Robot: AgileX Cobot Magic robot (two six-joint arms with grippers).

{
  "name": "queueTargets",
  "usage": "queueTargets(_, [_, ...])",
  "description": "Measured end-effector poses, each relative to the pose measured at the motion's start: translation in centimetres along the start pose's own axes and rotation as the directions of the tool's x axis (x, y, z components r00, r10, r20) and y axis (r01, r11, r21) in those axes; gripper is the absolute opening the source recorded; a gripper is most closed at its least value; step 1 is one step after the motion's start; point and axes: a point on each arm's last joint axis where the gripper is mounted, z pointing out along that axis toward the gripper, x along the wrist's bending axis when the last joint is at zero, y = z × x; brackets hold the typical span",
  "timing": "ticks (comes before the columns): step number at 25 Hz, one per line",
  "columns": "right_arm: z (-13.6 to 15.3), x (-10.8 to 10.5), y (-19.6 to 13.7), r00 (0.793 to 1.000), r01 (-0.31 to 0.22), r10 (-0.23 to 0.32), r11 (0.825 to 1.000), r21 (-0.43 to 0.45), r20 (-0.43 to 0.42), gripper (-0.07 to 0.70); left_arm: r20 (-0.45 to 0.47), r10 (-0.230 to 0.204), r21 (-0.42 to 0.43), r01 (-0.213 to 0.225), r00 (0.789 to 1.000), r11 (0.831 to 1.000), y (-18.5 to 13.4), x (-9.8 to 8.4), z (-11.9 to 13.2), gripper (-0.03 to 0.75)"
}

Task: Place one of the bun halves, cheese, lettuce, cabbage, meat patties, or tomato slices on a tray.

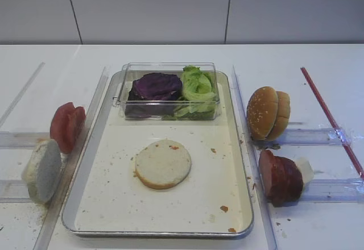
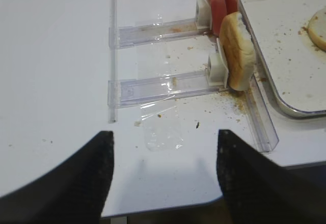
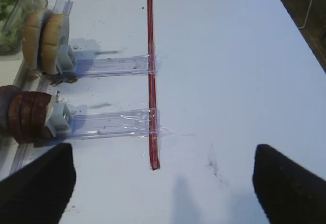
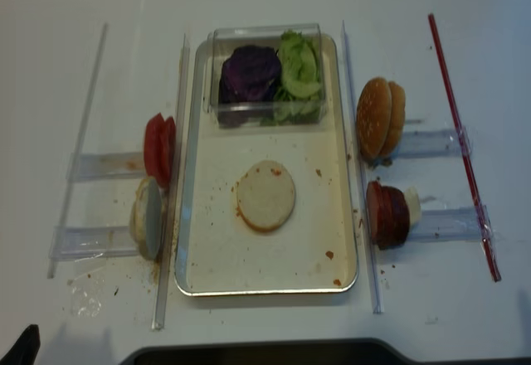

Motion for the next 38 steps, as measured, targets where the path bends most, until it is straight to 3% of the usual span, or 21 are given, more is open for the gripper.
queueTargets(15, [0.00,0.00,0.00,1.000,0.000,0.000,1.000,0.000,0.000,0.692,0.026,0.017,-0.010,-0.017,1.000,1.000,0.05,0.03,-0.01,0.442])
queueTargets(23, [0.00,0.00,0.00,1.000,0.000,0.000,1.000,0.000,0.000,0.692,0.007,-0.025,-0.008,0.025,1.000,1.000,0.04,0.20,-0.01,0.442])
queueTargets(38, [0.00,0.00,0.00,1.000,0.000,0.000,1.000,0.000,0.000,0.692,0.004,-0.045,-0.008,0.045,0.999,0.999,0.04,0.23,-0.01,0.442])
